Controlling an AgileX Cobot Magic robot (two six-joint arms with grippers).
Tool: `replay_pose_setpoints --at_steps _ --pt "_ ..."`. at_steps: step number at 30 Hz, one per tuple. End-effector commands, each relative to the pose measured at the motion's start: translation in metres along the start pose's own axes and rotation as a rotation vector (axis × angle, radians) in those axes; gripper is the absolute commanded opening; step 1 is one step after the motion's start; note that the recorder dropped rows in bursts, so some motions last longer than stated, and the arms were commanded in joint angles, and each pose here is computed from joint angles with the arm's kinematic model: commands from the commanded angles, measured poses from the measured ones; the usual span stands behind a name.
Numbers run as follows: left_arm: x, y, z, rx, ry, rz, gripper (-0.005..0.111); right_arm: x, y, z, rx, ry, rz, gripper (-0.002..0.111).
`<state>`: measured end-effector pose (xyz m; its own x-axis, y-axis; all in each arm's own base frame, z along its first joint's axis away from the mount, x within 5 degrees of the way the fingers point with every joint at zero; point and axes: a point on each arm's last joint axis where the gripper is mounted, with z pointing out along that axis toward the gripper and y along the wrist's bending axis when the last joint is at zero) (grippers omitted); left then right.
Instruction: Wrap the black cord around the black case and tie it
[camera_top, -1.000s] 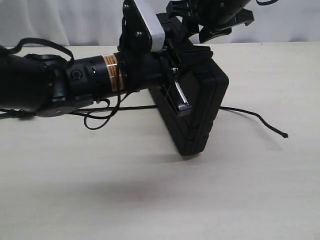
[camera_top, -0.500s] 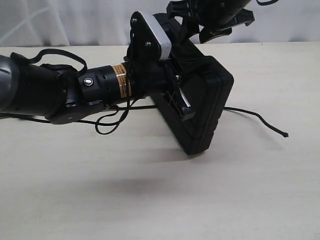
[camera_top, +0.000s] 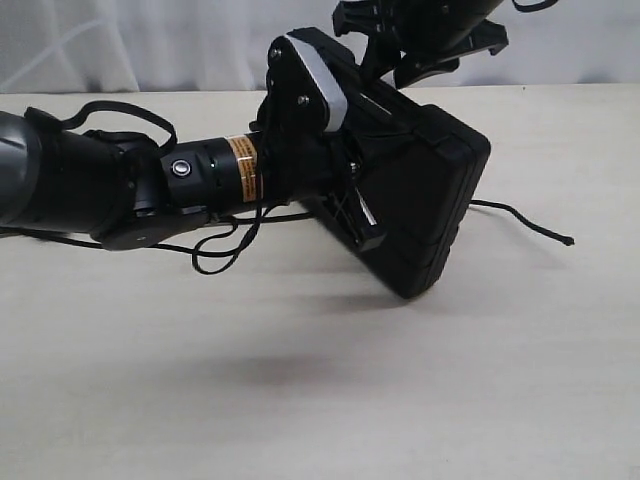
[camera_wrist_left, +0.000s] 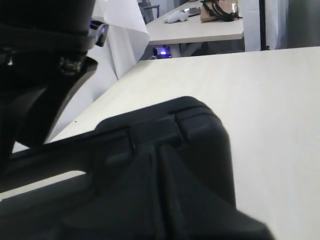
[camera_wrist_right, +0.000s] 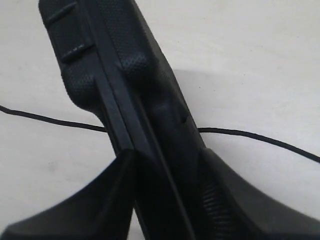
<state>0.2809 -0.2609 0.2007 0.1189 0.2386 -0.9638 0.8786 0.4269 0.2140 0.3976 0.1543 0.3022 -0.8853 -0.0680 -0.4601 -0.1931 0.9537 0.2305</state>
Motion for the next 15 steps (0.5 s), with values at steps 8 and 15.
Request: replay_pose_setpoints --at_steps 8,15 --pt "-0.008 0.007 -0.017 -0.069 0.23 0.004 0.0 0.01 -0.011 0.019 0.064 0.103 -0.039 0.004" --pt "-0.008 0.008 -0.018 -0.086 0.236 -0.08 0.0 0.007 -0.009 0.019 0.056 0.071 0.085 0.004"
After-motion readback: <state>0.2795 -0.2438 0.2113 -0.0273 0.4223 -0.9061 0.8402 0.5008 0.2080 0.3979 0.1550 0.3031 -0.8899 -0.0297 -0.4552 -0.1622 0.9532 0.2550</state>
